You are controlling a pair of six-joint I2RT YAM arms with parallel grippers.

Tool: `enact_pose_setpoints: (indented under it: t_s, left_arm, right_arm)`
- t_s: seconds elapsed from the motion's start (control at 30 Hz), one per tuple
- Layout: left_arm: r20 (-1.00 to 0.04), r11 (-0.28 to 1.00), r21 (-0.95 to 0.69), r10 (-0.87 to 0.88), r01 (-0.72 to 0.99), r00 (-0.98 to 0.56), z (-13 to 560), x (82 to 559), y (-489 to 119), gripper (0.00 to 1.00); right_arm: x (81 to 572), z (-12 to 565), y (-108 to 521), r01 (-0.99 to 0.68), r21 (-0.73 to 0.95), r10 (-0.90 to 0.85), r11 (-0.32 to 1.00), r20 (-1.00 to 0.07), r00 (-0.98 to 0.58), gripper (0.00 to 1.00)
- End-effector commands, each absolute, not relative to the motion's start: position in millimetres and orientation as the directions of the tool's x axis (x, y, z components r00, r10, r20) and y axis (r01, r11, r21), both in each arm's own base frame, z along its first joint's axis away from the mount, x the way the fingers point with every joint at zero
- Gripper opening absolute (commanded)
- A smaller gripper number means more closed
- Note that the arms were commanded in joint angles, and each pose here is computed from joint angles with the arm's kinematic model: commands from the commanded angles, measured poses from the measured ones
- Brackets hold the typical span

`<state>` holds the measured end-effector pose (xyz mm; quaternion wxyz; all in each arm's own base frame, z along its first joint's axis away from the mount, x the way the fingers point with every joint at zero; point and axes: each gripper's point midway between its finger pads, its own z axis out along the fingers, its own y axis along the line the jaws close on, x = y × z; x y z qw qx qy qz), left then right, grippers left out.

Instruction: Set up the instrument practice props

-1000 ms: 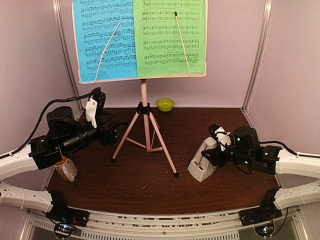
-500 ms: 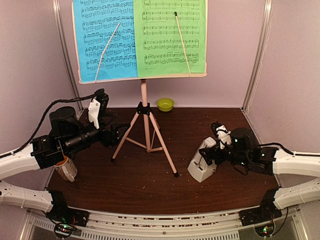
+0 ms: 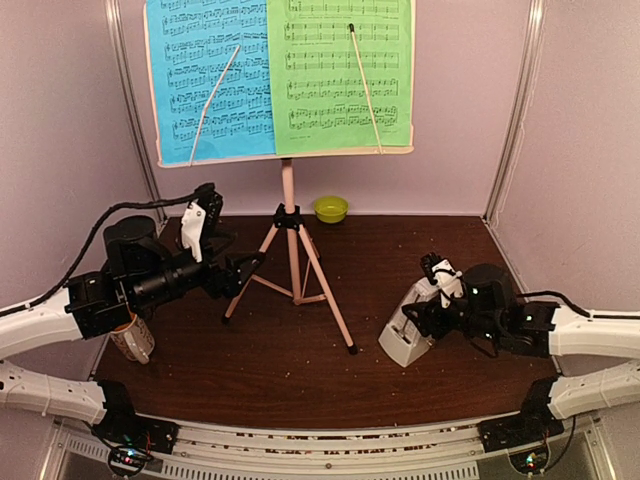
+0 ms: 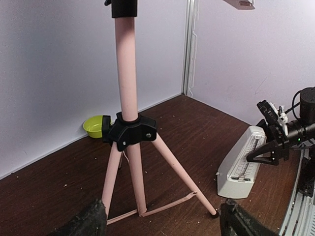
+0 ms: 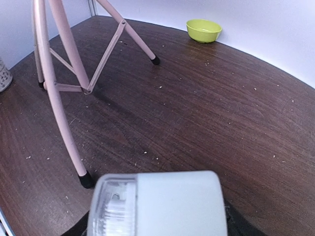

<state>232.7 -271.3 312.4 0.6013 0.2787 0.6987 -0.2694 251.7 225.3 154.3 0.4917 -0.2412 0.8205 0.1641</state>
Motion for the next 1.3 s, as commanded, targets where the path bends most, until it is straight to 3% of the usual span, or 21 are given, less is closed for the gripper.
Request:
enact_pose_setpoints:
  t_s: [0.0, 0.27, 0.57, 0.8, 1.07, 1.27]
  left_arm:
    - [-0.995, 0.632, -0.012, 0.070, 0.775, -0.073, 311, 221, -279, 0.82]
    - [-0.994, 0.359, 0.082, 0.096, 0.930, 0.050, 293, 181, -314, 0.77]
    - [-0.956, 0.017, 0.244, 0.173, 0.970, 0.237, 246, 109, -343, 0.73]
    - [-0.913, -0.049, 0.312, 0.260, 0.949, 0.314, 215, 87, -356, 0.67]
    - [-0.901, -0.056, 0.357, 0.243, 0.932, 0.360, 220, 77, -362, 0.57]
    - [-0.916, -0.009, 0.339, 0.225, 0.941, 0.332, 222, 75, -363, 0.78]
  right_arm:
    - [225, 192, 236, -0.703, 0.015, -0.222, 0.711, -0.944, -0.244, 0.44]
    - [159, 233, 258, -0.919, -0.021, -0.211, 0.394, -0.975, -0.069, 0.33]
    - [94, 284, 288, -0.982, -0.134, -0.175, 0.129, -0.978, 0.110, 0.29]
    - [58, 306, 308, -0.975, -0.220, -0.175, 0.000, -0.960, 0.217, 0.25]
    - [42, 345, 314, -0.959, -0.284, -0.102, -0.010, -0.953, 0.284, 0.20]
    - [48, 367, 311, -0.948, -0.312, -0.054, 0.065, -0.950, 0.309, 0.16]
